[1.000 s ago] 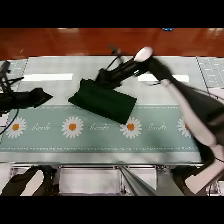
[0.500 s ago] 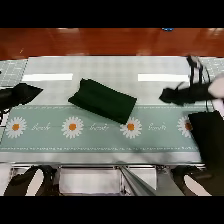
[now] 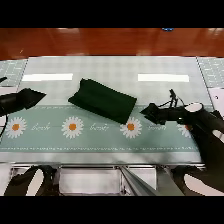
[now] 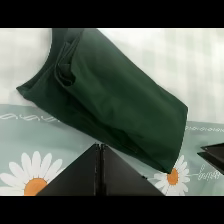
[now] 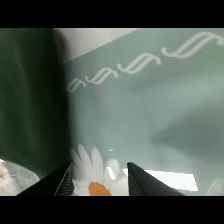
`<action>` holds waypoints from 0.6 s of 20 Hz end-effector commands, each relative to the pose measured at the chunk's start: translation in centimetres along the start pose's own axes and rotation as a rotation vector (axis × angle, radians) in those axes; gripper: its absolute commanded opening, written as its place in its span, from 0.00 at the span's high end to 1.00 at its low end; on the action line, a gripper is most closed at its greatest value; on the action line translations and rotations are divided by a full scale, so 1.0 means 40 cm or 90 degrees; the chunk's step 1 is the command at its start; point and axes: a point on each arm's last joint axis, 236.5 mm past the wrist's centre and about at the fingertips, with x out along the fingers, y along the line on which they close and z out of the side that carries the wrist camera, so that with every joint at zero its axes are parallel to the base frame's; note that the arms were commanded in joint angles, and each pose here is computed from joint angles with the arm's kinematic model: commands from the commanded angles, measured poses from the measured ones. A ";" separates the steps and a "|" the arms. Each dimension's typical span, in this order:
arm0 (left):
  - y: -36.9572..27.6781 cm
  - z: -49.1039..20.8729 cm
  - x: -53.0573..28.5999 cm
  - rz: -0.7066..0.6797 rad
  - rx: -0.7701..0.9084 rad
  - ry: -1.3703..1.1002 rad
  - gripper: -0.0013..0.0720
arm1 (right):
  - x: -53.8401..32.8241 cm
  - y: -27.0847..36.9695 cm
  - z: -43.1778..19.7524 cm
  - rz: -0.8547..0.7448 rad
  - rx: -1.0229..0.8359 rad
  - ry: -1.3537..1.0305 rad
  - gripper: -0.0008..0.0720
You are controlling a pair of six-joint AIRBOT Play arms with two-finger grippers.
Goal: Fold the shirts.
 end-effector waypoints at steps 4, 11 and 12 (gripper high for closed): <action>0.021 -0.020 0.017 0.006 -0.015 0.007 0.95 | 0.145 0.094 -0.025 0.052 -0.031 0.083 0.41; 0.023 -0.015 0.017 0.007 -0.015 0.002 0.95 | 0.219 0.214 -0.023 0.077 -0.104 0.121 0.90; 0.023 -0.015 0.017 0.007 -0.015 0.002 0.95 | 0.213 0.242 -0.024 0.084 -0.142 0.128 0.96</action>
